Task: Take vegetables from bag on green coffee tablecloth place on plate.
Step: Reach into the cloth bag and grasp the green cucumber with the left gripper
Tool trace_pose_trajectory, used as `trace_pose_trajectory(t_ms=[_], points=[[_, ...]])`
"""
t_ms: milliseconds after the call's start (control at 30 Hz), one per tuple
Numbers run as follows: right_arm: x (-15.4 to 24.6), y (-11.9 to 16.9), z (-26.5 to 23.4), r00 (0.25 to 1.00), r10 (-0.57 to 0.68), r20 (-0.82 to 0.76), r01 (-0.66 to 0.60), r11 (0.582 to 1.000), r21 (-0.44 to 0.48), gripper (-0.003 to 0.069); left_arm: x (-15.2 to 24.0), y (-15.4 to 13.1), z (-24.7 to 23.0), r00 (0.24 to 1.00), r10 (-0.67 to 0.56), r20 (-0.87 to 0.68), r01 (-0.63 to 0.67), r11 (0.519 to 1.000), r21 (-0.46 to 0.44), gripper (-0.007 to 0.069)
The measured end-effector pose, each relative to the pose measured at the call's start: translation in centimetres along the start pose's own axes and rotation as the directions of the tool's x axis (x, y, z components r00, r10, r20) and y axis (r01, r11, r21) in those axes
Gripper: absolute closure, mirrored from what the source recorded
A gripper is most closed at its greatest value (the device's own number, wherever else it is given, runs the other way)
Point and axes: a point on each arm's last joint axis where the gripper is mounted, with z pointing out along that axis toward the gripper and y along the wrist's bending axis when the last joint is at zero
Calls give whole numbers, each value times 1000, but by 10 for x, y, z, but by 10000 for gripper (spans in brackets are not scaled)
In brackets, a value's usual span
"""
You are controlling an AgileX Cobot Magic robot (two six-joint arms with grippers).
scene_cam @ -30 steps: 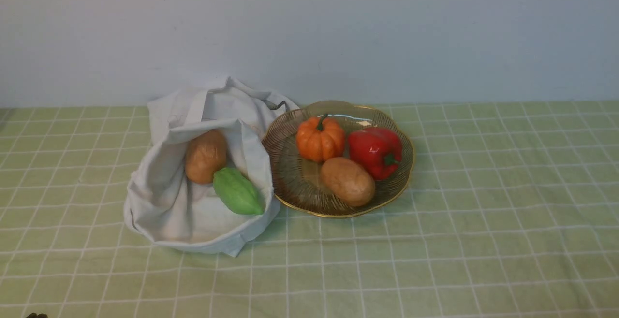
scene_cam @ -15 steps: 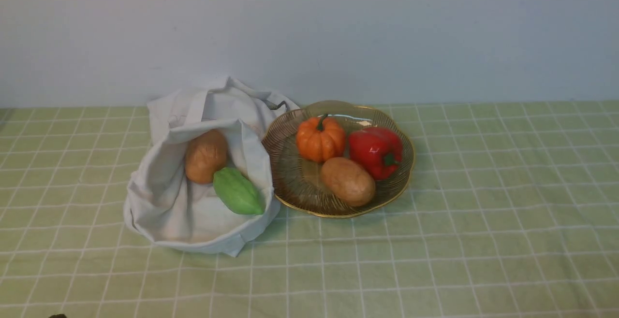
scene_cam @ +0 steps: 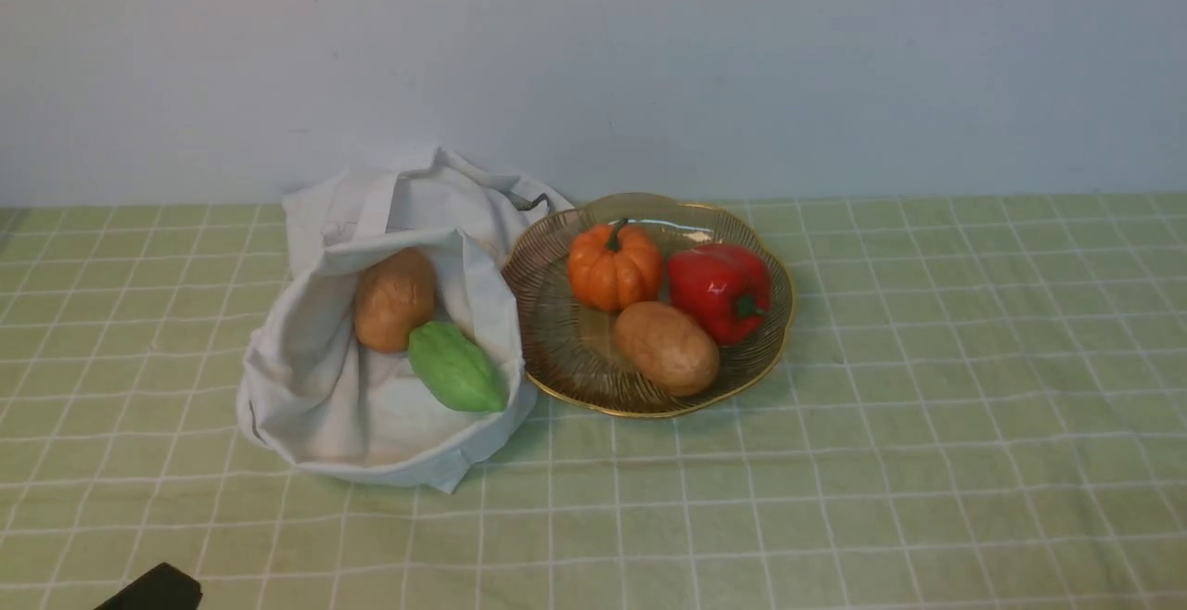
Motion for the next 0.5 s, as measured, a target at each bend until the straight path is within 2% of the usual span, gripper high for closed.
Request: trace_pose_trajectory(t_ms=[33,67,100,133,167,200,267,333,367,500], points=[[0,0,0,1000,0,0,0,1000,0,673,-1,-8,-2,998,65,-7,-65,998,20,630],[0,0,0,1000,0,0,0,1000,0,673,0,-8,-2,997,76,-9,-76,997,20,630],[0,0,0,1000,0,0,0,1000,0,673,-6,-35,-8,980,200,19,-201,976,88,630],[0,0,0,1000,0,0,0,1000,0,673,-10,-51,-11,967,252,37,-254,960,118,630],[0,0,0,1000,0,0,0,1000,0,673,-10,-55,-12,964,263,44,-266,956,127,630],[0,0,0,1000,0,0,0,1000,0,673,-16,-77,-15,943,329,55,-334,931,148,630],[0,0,0,1000,0,0,0,1000,0,673,-21,-105,-11,910,415,8,-412,900,141,630],[0,0,0,1000,0,0,0,1000,0,673,-25,-127,7,849,503,-162,-494,864,93,630],[0,0,0,1000,0,0,0,1000,0,673,-27,-132,20,793,538,-286,-548,835,52,630],[0,0,0,1000,0,0,0,1000,0,673,-36,-127,58,600,491,-631,-664,746,-51,630]])
